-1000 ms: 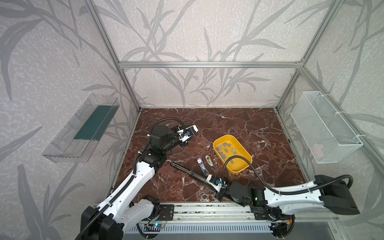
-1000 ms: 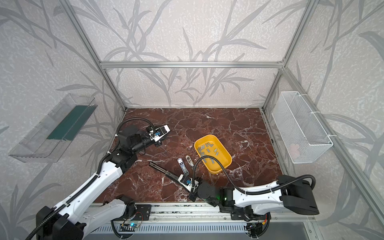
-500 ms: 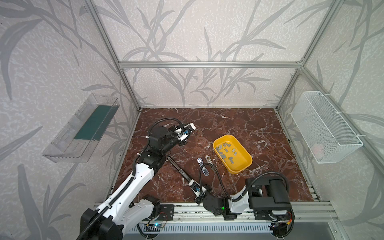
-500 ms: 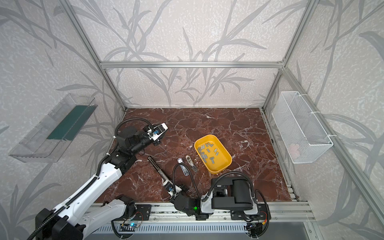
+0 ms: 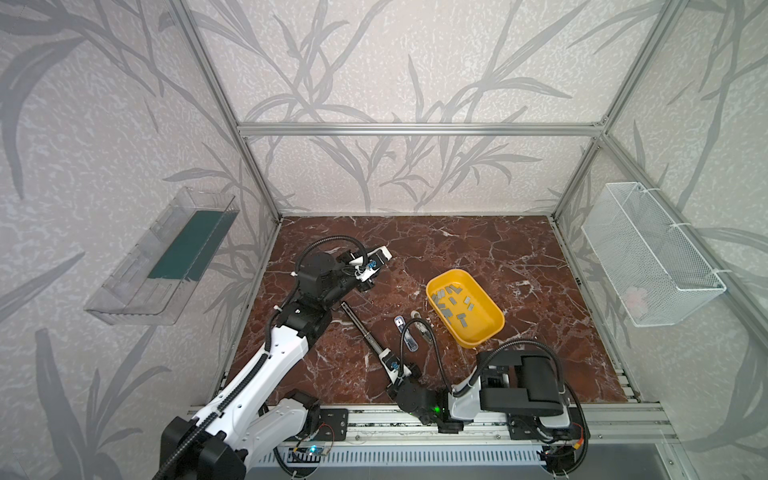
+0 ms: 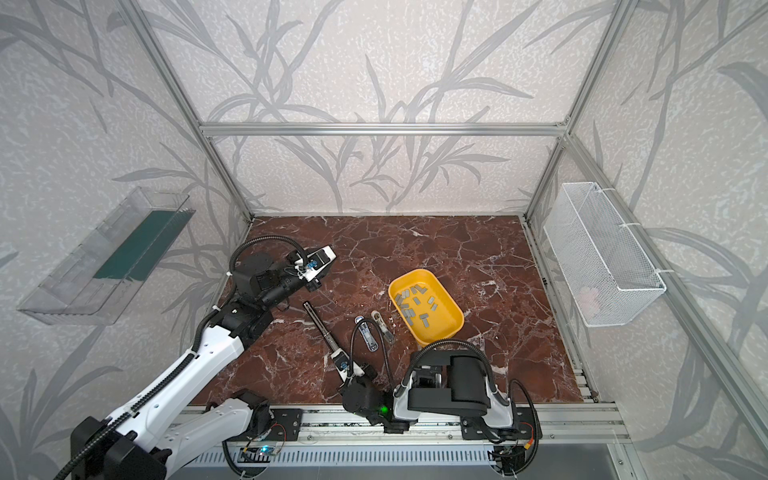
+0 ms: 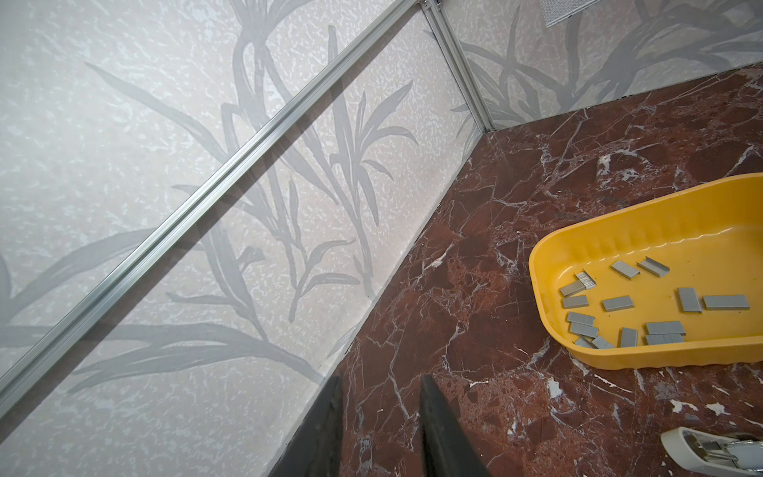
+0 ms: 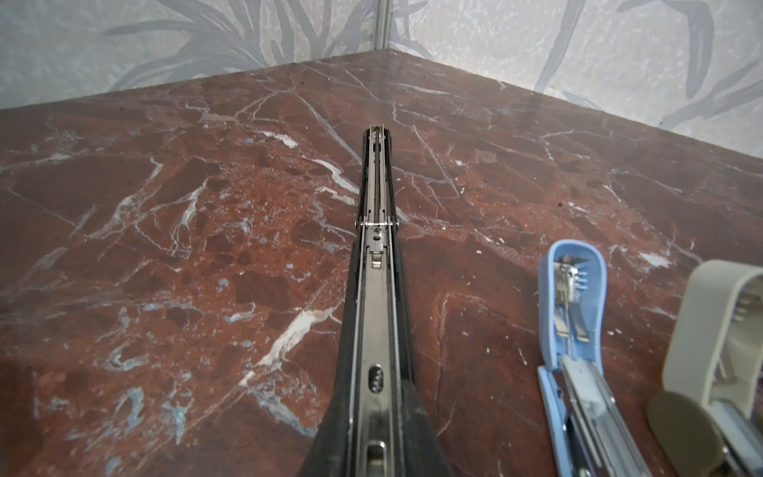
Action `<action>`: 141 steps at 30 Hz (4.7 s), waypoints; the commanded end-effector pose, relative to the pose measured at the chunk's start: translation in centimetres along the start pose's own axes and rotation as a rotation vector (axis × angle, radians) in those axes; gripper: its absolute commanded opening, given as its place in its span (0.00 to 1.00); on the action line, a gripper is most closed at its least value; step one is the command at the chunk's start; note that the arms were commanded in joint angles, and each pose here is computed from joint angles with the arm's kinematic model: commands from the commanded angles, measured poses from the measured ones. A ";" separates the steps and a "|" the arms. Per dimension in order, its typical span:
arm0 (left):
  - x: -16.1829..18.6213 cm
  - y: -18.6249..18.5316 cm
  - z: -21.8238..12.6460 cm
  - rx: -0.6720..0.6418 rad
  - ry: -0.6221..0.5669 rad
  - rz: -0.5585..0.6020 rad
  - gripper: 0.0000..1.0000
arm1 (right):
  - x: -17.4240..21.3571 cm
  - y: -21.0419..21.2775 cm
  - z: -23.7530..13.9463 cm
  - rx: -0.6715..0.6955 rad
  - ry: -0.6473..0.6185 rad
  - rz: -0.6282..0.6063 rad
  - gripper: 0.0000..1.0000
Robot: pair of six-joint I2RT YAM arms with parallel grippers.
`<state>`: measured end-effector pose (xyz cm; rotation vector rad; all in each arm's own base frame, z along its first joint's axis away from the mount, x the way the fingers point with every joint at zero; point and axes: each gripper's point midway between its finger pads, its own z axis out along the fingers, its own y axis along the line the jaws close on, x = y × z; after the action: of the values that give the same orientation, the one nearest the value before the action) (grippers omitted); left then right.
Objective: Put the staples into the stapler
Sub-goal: 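Lower the open black stapler onto the table with the right gripper, then release the black stapler and draw both grippers back, right toward the tray, then lower the open right gripper into the yellow tray over a staple strip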
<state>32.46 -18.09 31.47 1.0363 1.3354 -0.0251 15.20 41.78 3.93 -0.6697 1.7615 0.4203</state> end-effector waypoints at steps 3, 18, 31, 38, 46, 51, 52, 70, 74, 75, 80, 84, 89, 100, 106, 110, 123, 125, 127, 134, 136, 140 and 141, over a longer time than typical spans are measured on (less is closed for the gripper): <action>-0.5 0.8 -0.4 -0.020 -0.012 -0.001 0.33 | -1.0 0.4 0.8 0.022 -0.032 0.084 0.00; -0.7 1.2 -0.5 -0.028 -0.025 -0.017 0.33 | 0.5 -2.4 2.5 0.113 0.059 0.129 0.00; -0.7 1.5 -0.6 -0.032 -0.032 -0.027 0.33 | 0.2 -4.7 2.3 0.276 0.087 0.092 0.00; -0.8 1.7 -0.6 -0.036 -0.038 -0.036 0.33 | -0.3 -4.5 2.2 0.267 0.090 0.068 0.15; -0.7 2.0 -0.6 -0.046 -0.035 -0.048 0.33 | -4.3 -1.6 1.1 0.188 0.025 0.002 0.69; -0.9 3.1 -0.8 -0.093 -0.032 -0.108 0.33 | -10.0 1.0 -2.1 0.081 -0.077 -0.007 0.72; -1.2 3.8 -0.9 -0.118 -0.030 -0.149 0.33 | -11.1 1.3 -2.8 0.055 -0.098 -0.001 0.72; 6.1 4.0 -9.9 -0.543 0.038 -1.267 0.84 | -12.5 -21.9 -15.8 0.190 0.305 0.244 0.69; 12.4 0.8 -14.7 -0.724 0.306 -1.184 0.91 | -9.0 -24.1 -15.0 0.120 0.413 0.430 0.66; 13.8 0.1 -16.3 -0.781 0.365 -1.191 0.91 | -8.0 -24.1 -14.3 0.089 0.464 0.476 0.65; 17.5 -2.1 -20.3 -0.913 0.440 -1.142 0.93 | -4.5 -25.2 -11.7 0.103 0.637 0.461 0.54; 20.5 -3.7 -20.1 -0.983 0.442 -1.224 0.95 | -4.2 -25.1 -11.0 0.099 0.676 0.459 0.46; 21.4 -5.2 -16.9 -0.846 0.518 -1.223 0.94 | -2.2 -25.2 -10.9 0.119 0.725 0.447 0.42; 20.8 -5.3 -16.1 -0.790 0.398 -1.196 0.93 | -0.4 -25.0 -11.0 0.128 0.788 0.435 0.39; 20.5 -5.6 -16.4 -0.783 0.375 -1.209 0.94 | 0.8 -24.7 -11.3 0.135 0.815 0.432 0.39; 20.6 -5.6 -16.5 -0.790 0.379 -1.219 0.93 | 0.9 -23.6 -11.2 0.108 0.839 0.412 0.37; 20.7 -5.7 -16.4 -0.784 0.389 -1.222 0.94 | 1.8 -20.5 -10.1 0.042 0.898 0.398 0.29; 20.7 -5.7 -16.5 -0.786 0.388 -1.222 0.93 | 1.8 -19.7 -9.9 0.026 0.899 0.398 0.29; 20.7 -5.7 -16.4 -0.785 0.389 -1.221 0.93 | 1.7 -18.8 -9.6 0.000 0.896 0.408 0.29; 20.7 -5.7 -16.4 -0.786 0.388 -1.218 0.93 | 1.6 -16.0 -8.9 -0.053 0.888 0.406 0.28; 20.7 -5.7 -16.4 -0.786 0.388 -1.218 0.93 | 1.6 -15.4 -8.8 -0.060 0.885 0.402 0.27; 20.6 -5.7 -16.5 -0.786 0.387 -1.218 0.93 | 1.4 -15.0 -8.7 -0.055 0.869 0.398 0.27; 20.7 -5.7 -16.5 -0.786 0.388 -1.218 0.94 | 1.3 -15.0 -8.7 -0.051 0.864 0.394 0.27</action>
<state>22.94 -0.58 14.13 -0.5147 1.9131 -0.2116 17.42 23.78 5.06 -0.6012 2.7658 0.4553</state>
